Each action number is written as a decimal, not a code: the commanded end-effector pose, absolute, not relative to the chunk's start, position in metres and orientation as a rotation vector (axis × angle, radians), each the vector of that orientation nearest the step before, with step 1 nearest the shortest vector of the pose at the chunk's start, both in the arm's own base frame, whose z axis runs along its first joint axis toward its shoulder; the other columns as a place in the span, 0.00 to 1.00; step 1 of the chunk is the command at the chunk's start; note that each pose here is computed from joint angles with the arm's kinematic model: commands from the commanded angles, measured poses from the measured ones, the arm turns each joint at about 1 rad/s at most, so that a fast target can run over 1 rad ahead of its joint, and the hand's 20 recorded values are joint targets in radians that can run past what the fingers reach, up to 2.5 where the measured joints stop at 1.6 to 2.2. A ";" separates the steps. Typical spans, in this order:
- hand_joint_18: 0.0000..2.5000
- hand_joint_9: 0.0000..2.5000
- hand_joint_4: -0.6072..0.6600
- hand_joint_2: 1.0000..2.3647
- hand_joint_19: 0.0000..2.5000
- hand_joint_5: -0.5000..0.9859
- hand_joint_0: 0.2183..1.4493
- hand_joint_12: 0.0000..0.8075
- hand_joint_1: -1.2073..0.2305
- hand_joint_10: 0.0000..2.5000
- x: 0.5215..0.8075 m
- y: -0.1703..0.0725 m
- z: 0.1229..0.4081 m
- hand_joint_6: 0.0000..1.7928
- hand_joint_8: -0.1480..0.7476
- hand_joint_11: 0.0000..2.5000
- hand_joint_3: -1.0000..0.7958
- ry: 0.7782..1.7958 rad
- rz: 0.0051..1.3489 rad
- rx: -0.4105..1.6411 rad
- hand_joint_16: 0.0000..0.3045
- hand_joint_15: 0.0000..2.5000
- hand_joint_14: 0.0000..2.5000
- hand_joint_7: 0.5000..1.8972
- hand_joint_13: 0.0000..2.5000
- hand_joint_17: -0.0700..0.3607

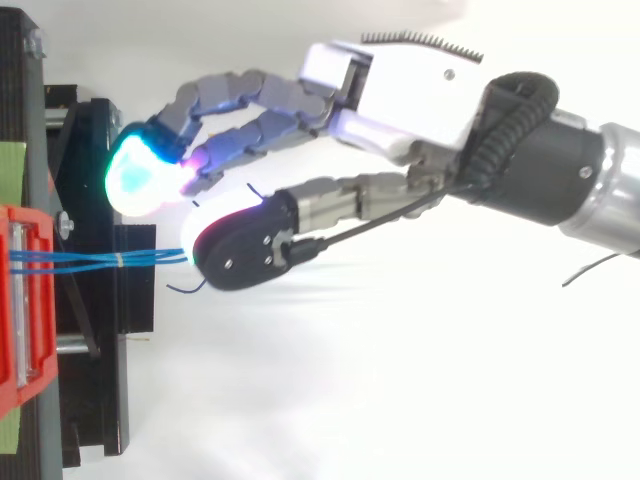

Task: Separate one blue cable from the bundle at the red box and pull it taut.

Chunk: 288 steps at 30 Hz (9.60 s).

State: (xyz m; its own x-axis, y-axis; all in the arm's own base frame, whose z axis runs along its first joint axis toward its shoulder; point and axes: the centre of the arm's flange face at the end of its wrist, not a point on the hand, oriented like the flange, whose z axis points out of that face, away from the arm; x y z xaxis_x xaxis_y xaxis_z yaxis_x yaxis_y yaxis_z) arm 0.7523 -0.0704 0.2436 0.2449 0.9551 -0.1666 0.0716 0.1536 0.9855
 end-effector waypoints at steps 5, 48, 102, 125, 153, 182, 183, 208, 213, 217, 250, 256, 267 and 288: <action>0.14 0.25 0.62 0.00 0.15 0.21 0.26 0.43 0.43 0.00 0.767 -0.053 0.217 0.28 0.46 0.16 0.28 1.134 0.931 1.227 0.12 0.14 0.00 0.23 0.23 0.35; 0.16 0.27 0.59 0.01 0.16 0.24 0.31 0.41 0.38 0.01 0.775 -0.059 0.229 0.28 0.46 0.19 0.34 1.120 1.125 1.254 0.11 0.15 0.01 0.45 0.25 0.34; 0.19 0.34 0.56 0.00 0.16 0.26 0.31 0.43 0.57 0.01 0.778 -0.065 0.235 0.36 0.49 0.22 0.32 1.119 1.120 1.230 0.11 0.16 0.01 0.47 0.29 0.34; 0.20 0.33 0.58 0.01 0.16 0.24 0.33 0.44 0.34 0.01 0.783 -0.076 0.251 0.40 0.50 0.23 0.48 1.130 1.096 1.194 0.11 0.16 0.01 0.40 0.29 0.34; 0.21 0.34 0.55 0.01 0.17 0.24 0.30 0.44 0.38 0.01 0.782 -0.074 0.255 0.44 0.50 0.25 0.41 1.156 1.089 1.221 0.11 0.16 0.01 0.40 0.29 0.34; 0.22 0.34 0.56 0.01 0.17 0.22 0.32 0.44 0.30 0.01 0.784 -0.075 0.274 0.49 0.50 0.28 0.40 1.191 1.085 1.239 0.11 0.17 0.01 0.37 0.29 0.34; 0.22 0.34 0.57 0.01 0.17 0.22 0.32 0.44 0.31 0.01 0.784 -0.075 0.274 0.50 0.50 0.28 0.38 1.192 1.085 1.240 0.11 0.16 0.01 0.37 0.29 0.34; 0.24 0.38 0.53 0.01 0.18 0.23 0.30 0.46 0.32 0.01 0.776 -0.083 0.285 0.49 0.53 0.29 0.46 1.217 1.057 1.268 0.12 0.17 0.01 0.41 0.31 0.35; 0.24 0.37 0.49 0.01 0.18 0.23 0.33 0.46 0.28 0.01 0.775 -0.083 0.284 0.50 0.52 0.30 0.48 1.219 1.054 1.273 0.12 0.17 0.01 0.44 0.31 0.35; 0.24 0.36 0.47 0.01 0.18 0.22 0.34 0.45 0.25 0.01 0.775 -0.083 0.284 0.50 0.51 0.30 0.46 1.219 1.054 1.273 0.11 0.17 0.01 0.45 0.31 0.34; 0.26 0.39 0.54 0.00 0.20 0.23 0.25 0.46 0.49 0.01 0.756 -0.082 0.304 0.48 0.52 0.29 0.28 1.303 1.006 1.311 0.12 0.17 0.01 0.38 0.32 0.36; 0.26 0.39 0.52 0.00 0.20 0.23 0.32 0.44 0.49 0.01 0.756 -0.083 0.304 0.48 0.51 0.30 0.31 1.302 1.004 1.311 0.11 0.18 0.01 0.41 0.32 0.34; 0.27 0.38 0.53 0.01 0.20 0.23 0.32 0.46 0.31 0.01 0.756 -0.082 0.304 0.49 0.53 0.30 0.47 1.302 1.004 1.311 0.12 0.18 0.01 0.47 0.32 0.36; 0.26 0.37 0.49 0.00 0.19 0.21 0.38 0.44 0.25 0.01 0.756 -0.084 0.304 0.51 0.50 0.30 0.32 1.300 0.998 1.309 0.12 0.18 0.01 0.43 0.31 0.35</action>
